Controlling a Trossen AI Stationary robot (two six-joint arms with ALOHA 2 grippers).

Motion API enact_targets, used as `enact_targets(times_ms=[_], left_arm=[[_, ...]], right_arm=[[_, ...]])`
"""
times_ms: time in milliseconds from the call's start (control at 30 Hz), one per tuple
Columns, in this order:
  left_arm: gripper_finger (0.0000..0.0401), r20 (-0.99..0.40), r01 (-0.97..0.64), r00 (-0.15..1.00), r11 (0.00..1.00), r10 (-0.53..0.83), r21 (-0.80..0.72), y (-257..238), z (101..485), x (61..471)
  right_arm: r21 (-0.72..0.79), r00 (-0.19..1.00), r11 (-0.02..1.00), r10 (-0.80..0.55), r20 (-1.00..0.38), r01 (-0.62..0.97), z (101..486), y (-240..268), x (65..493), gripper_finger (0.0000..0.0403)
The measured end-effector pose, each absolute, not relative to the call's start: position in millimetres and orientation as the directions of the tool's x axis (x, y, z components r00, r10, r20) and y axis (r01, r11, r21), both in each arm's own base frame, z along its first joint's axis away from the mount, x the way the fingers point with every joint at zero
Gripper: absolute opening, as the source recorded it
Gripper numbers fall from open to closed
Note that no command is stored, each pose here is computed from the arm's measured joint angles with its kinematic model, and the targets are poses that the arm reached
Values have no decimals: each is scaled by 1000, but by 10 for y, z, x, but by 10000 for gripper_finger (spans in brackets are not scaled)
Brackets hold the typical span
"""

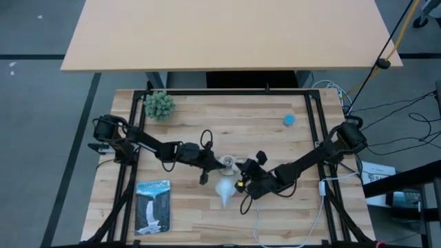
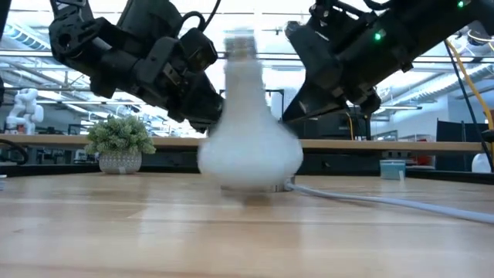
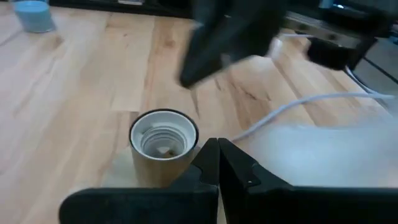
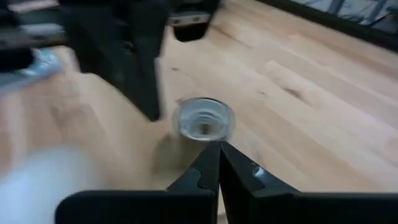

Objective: Screw lightbulb
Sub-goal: Remove the lightbulb from the lamp, then return to Home Position

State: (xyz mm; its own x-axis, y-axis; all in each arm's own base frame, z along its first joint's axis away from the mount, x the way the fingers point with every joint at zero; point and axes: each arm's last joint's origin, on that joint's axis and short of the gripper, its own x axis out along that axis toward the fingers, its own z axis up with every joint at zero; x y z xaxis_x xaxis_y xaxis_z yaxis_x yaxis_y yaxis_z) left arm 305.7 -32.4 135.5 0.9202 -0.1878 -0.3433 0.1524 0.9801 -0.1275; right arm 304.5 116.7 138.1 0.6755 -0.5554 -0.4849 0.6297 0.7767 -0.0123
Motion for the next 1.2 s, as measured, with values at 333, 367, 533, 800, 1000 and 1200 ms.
enact_targets(times_ms=[333,367,533,800,1000,1200], left_arm=[[0,-343,75,932,989,-116,-130,-249,1356,3065],[0,-343,74,932,989,-115,-130,-249,1356,3065],[0,-343,61,934,990,-102,-129,-209,1356,3068],[0,-340,21,938,992,-62,-125,-79,1374,3068],[0,-277,9,960,995,-37,-104,3,1574,2890],[0,-199,17,979,995,-37,-103,1,1838,2555]], right_arm=[[7,680,777,-547,-489,629,1390,1123,3083,0],[1,677,777,-548,-491,630,1386,1122,3079,0],[-22,666,777,-553,-501,629,1373,1114,3063,0],[-94,636,787,-557,-533,610,1370,1100,3004,0],[-158,589,801,-542,-599,577,1641,1036,2772,0],[-257,573,823,-545,-612,507,1950,948,2538,0]])
